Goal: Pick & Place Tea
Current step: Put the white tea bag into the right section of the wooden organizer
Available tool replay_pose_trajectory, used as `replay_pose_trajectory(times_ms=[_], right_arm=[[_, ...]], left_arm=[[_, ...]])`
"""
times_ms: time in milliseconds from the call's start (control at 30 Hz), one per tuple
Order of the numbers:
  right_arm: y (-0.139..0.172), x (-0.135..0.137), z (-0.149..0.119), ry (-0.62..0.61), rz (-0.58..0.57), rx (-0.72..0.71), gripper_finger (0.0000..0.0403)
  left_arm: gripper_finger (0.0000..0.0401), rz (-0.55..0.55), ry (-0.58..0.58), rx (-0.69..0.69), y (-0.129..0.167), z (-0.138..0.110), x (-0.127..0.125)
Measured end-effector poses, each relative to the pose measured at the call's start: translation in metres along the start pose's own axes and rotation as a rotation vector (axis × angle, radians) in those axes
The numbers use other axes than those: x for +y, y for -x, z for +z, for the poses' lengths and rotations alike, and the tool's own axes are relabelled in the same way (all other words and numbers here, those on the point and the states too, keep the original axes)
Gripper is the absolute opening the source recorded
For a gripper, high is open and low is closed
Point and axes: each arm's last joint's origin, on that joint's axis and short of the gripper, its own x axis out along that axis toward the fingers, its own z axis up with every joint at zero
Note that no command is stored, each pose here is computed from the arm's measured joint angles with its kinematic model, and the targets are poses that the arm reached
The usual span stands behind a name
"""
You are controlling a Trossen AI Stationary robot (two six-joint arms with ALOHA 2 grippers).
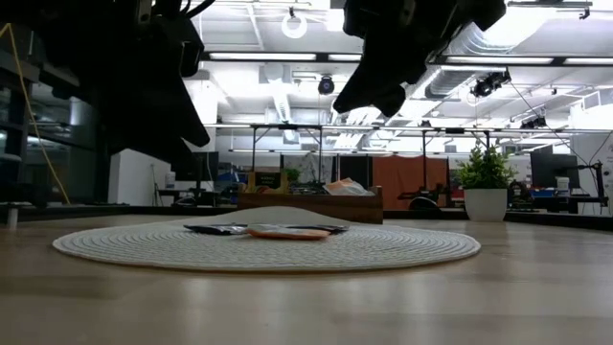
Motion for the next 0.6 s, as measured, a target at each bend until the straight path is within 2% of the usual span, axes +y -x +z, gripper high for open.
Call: replay_pose_trajectory(times_ms=[200, 367, 467, 600], right_arm=[[-0.008, -0.004, -0.014, -0.038, 0.003, 0.014, 0.0001], [-0.028, -0.007, -0.021, -0.076, 0.047, 0.011, 0.0001], [-0.037, -0.008, -0.028, -0.085, 0.043, 0.041, 0.0001], [-0.045, -0.009, -0.031, -0.086, 0.055, 0.048, 0.0000]], left_arm=[[0.0186, -0.001, 0.017, -0.001, 0.000, 0.000, 0.000], [0.0186, -0.026, 0.027, -0.030, -0.004, 0.001, -0.003], [0.0186, -0.002, 0.019, -0.018, -0.012, -0.003, 0.000], [0.0186, -0.004, 0.090, 0.012, -0.020, -0.008, 0.000]])
